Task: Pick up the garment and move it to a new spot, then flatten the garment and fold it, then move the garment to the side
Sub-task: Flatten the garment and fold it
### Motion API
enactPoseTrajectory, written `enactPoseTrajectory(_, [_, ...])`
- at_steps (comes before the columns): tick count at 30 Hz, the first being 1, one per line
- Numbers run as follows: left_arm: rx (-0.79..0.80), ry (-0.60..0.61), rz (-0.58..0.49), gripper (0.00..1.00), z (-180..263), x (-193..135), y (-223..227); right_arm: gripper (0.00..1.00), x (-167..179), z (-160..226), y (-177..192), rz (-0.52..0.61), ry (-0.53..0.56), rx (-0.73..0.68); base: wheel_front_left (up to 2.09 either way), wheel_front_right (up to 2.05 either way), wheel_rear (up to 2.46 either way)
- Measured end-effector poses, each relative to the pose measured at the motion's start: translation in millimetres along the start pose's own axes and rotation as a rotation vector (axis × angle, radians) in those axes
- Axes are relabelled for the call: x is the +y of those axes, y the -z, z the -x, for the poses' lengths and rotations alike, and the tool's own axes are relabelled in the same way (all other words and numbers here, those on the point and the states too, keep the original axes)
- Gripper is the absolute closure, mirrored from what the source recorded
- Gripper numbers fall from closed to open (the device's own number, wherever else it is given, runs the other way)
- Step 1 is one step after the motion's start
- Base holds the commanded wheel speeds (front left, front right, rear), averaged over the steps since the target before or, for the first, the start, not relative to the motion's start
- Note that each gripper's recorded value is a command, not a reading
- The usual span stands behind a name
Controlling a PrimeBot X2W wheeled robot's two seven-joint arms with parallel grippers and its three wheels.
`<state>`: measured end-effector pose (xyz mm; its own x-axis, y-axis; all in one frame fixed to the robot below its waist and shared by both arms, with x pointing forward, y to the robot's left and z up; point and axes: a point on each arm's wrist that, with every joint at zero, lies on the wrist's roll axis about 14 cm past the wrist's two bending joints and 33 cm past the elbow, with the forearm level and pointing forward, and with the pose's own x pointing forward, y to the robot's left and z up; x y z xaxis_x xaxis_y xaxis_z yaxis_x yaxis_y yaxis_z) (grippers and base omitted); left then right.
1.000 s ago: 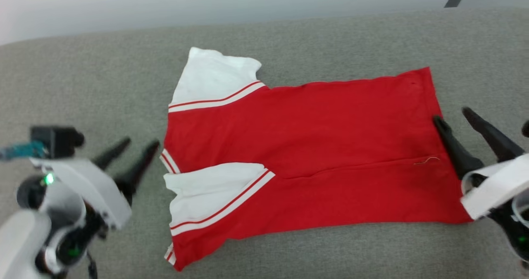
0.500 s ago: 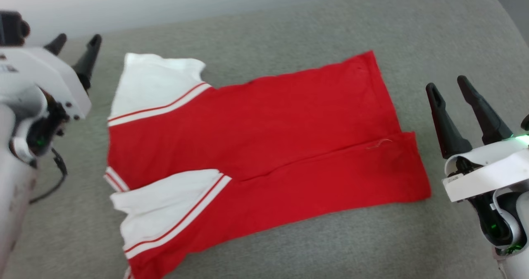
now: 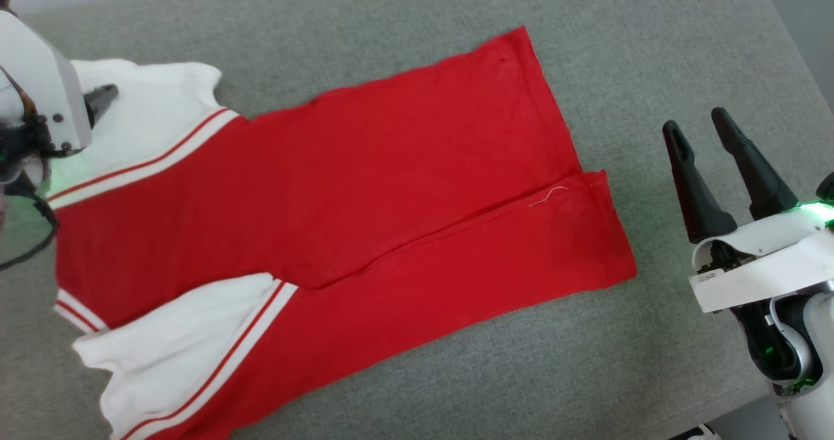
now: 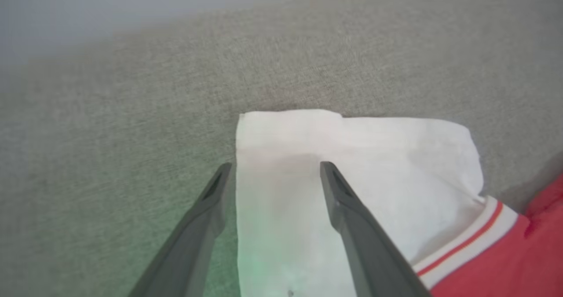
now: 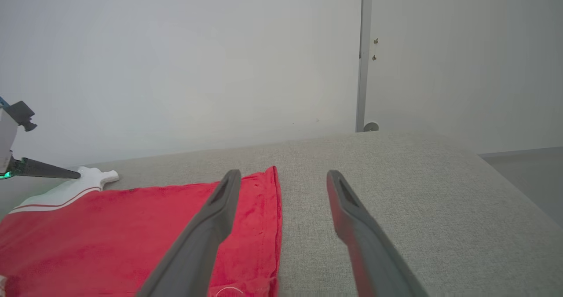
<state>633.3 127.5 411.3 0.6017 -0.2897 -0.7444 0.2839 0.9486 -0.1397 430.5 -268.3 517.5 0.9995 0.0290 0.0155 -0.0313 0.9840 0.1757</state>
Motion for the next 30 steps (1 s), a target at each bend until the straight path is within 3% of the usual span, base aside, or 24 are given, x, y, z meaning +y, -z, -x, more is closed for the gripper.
enactPoseTrajectory(5, [0.1,0.019,-0.024,0.0,-17,-5,15,0.0,0,-1,10,0.002,0.0,0.028,0.0,0.0,0.0])
enactPoseTrajectory(7, [0.118,0.036,-0.016,0.11,-18,-8,17,0.0,1,-2,12,0.002,-0.006,0.033,0.0,0.0,0.0])
enactPoseTrajectory(8, [0.117,0.038,-0.019,0.24,-18,-7,17,0.0,3,-4,13,0.001,-0.013,0.035,0.0,0.0,0.0])
enactPoseTrajectory(9, [0.113,0.039,-0.023,0.53,-18,-7,16,0.0,5,-5,14,0.001,-0.022,0.039,0.0,0.0,0.0])
enactPoseTrajectory(12, [0.113,0.045,-0.027,1.0,-19,-9,18,0.0,13,-14,13,0.01,-0.056,0.041,0.0,0.0,0.0])
enactPoseTrajectory(23, [0.065,0.076,-0.021,1.0,-19,-14,15,0.0,37,-82,15,0.127,-0.184,0.227,0.0,0.0,0.0])
enactPoseTrajectory(30, [0.029,0.11,-0.031,1.0,-16,-20,13,0.0,24,-124,60,0.165,-0.136,0.613,0.0,0.0,0.0])
